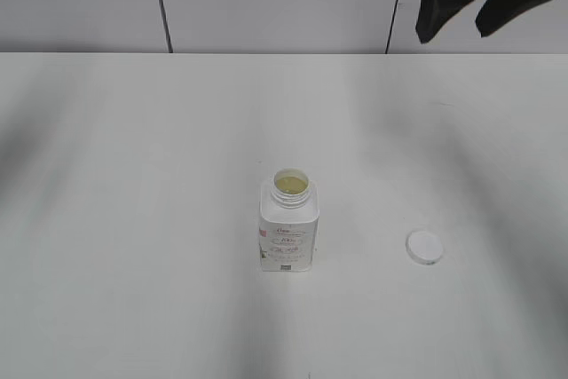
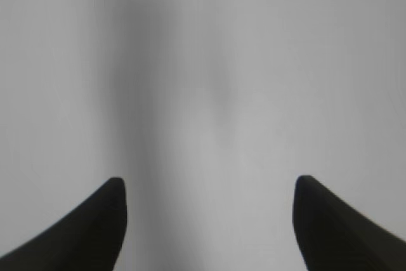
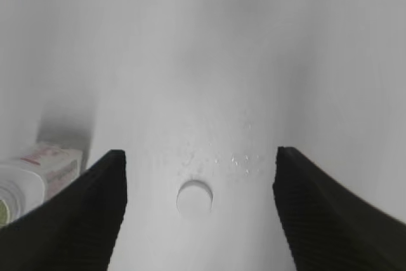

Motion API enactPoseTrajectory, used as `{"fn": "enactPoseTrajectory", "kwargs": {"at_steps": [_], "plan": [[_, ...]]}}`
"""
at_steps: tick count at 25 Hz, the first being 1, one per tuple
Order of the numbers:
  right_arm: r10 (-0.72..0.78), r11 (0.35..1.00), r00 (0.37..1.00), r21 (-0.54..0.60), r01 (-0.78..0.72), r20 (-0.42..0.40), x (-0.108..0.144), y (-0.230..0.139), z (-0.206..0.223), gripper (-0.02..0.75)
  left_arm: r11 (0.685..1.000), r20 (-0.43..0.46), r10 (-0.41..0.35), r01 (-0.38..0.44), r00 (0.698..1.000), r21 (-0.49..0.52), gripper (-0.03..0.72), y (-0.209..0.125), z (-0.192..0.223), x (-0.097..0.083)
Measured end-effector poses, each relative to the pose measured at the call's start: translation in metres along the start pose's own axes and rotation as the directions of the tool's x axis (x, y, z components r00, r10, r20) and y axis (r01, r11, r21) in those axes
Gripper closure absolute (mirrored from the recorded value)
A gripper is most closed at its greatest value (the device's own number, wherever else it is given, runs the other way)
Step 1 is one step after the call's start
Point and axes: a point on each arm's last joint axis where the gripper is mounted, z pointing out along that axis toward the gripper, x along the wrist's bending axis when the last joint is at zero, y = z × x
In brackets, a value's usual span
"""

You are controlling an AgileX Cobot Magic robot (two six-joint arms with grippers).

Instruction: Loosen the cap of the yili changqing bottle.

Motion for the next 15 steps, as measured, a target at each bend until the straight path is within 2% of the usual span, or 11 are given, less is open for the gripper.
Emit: {"fn": "enactPoseTrajectory", "kwargs": {"at_steps": [3,7,15], "plan": [[-0.003,0.999,1.000,-0.053,0.002,-0.003,0.001,0.007,-0.014,0.170,0.999,-0.003,-0.002,0.002,1.000,-0.045,0.189,0.007,-0.013,0.002],[-0.011,0.998,1.000,-0.065,0.011,0.000,0.001,0.009,-0.017,0.170,0.995,-0.001,-0.008,0.008,1.000,-0.098,0.201,0.011,-0.028,0.003],[-0.075,0.995,0.991,-0.056,0.081,0.110,-0.015,0.009,-0.018,0.171,0.993,-0.063,0.005,-0.012,0.998,-0.114,0.207,0.010,-0.035,0.008]]}}
